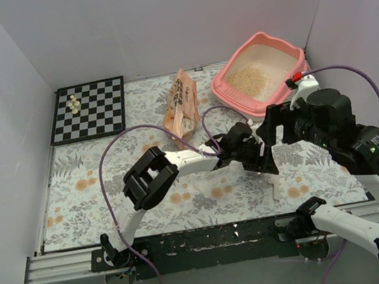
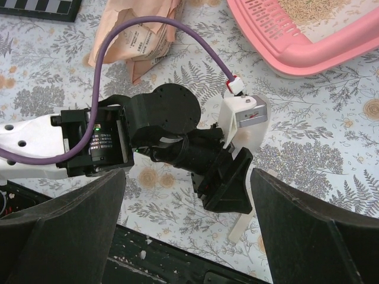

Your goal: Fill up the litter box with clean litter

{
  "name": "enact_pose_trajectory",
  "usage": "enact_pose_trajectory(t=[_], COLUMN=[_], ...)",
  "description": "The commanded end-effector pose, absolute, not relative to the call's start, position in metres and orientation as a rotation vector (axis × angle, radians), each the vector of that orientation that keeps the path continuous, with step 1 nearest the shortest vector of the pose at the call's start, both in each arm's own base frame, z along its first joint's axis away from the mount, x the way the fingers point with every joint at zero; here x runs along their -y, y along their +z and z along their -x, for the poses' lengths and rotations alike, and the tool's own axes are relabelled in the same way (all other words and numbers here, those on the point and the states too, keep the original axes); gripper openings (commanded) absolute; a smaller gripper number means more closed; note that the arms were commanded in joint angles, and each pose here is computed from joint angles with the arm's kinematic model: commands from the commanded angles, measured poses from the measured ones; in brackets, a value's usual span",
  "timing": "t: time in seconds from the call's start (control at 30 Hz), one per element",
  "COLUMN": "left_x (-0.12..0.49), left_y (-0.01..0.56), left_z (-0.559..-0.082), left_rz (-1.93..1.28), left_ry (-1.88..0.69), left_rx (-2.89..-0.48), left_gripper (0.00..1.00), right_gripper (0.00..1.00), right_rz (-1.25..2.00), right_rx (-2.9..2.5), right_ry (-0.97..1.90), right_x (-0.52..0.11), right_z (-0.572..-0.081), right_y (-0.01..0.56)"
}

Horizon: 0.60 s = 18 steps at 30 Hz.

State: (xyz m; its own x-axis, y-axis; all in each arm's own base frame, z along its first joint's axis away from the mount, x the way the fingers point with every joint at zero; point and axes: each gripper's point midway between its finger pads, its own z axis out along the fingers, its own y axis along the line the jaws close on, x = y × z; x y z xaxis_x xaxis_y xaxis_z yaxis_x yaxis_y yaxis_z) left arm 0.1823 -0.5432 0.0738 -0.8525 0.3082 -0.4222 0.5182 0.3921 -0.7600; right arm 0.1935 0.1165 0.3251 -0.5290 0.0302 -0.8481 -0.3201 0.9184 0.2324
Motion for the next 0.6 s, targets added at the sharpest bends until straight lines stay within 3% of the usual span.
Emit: enact_pose_trajectory(t=[0.0, 0.27, 0.57], left_x=[0.551, 0.502, 0.367], left_y=[0.117, 0.18, 0.244], left_z=[-0.187, -0.235, -0.304], left_rz=[-0.773, -0.69, -0.472], left_ry=[-1.495, -1.23, -0.858], left_rx=[-2.316, -2.271, -2.254], left_gripper=[0.63, 0.68, 0.69], right_gripper=[0.94, 0.95, 0.95], right_rz=[0.209, 0.196, 0.179], right_rx=[-2.051, -1.966, -1.939], right_ry=[0.48, 0.531, 0.606], right_x=[-0.121, -0.132, -0.168], right_z=[-0.195, -0.208, -0.253], right_y=[0.336, 0.376, 0.385])
